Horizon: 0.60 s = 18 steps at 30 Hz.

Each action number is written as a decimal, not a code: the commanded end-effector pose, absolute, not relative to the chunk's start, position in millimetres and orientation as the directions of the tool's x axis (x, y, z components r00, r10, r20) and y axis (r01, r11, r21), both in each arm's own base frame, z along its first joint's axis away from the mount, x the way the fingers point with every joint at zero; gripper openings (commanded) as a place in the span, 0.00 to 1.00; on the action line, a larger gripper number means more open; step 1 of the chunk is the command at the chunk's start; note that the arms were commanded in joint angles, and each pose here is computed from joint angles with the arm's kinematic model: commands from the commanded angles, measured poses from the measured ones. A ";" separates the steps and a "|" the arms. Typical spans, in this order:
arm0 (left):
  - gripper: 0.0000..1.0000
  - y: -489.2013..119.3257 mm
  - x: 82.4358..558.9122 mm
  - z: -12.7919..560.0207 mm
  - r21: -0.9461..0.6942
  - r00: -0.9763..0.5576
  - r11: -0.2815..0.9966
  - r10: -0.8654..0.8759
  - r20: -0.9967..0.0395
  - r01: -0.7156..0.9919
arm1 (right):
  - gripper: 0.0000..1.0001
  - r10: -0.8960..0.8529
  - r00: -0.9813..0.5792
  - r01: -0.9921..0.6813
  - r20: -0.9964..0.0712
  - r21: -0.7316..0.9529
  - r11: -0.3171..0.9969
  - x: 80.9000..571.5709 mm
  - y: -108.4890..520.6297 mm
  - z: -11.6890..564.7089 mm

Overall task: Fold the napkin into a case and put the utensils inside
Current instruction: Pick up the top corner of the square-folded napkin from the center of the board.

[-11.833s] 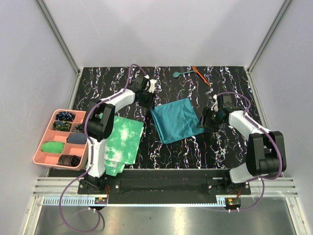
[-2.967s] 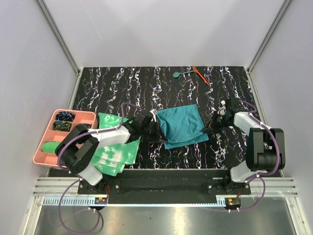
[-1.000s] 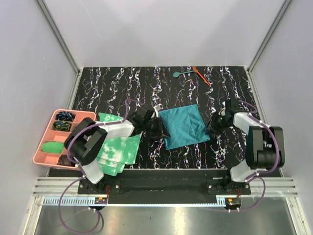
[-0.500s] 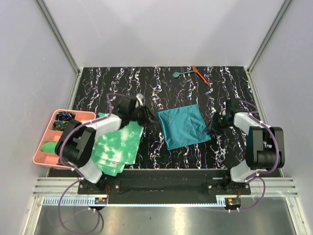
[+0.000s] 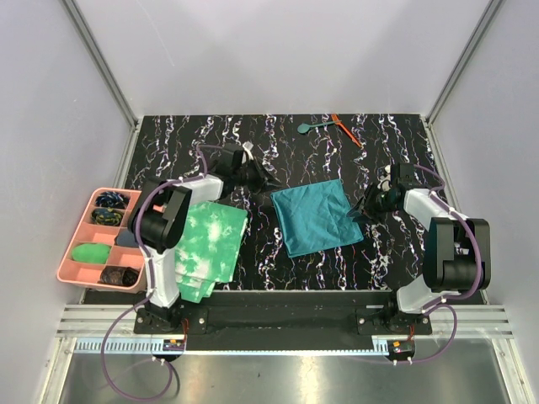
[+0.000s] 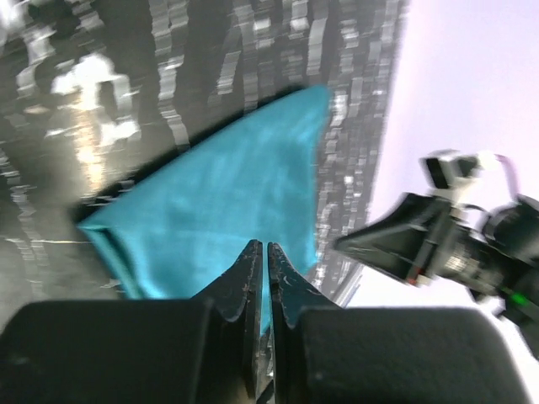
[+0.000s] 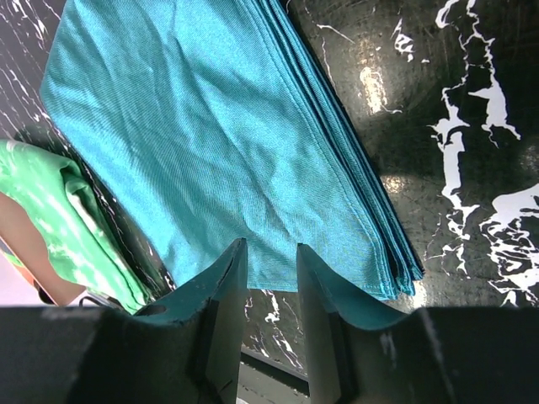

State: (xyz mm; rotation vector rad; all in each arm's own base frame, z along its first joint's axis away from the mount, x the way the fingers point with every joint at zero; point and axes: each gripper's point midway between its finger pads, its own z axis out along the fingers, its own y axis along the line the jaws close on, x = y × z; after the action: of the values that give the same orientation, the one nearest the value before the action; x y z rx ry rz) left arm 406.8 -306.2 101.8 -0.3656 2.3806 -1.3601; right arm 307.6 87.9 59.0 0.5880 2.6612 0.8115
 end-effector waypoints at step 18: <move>0.07 -312.3 329.2 112.7 -0.711 -0.897 0.680 -0.187 -0.400 0.176 | 0.36 0.512 -0.844 0.436 -0.159 0.353 0.828 266.4 50.1 31.0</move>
State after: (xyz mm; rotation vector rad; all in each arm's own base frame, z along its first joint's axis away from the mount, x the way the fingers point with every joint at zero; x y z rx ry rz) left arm 333.3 -322.1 110.5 -0.0399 2.4653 -1.1587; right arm 269.2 54.5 28.5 0.7432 2.7714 0.4822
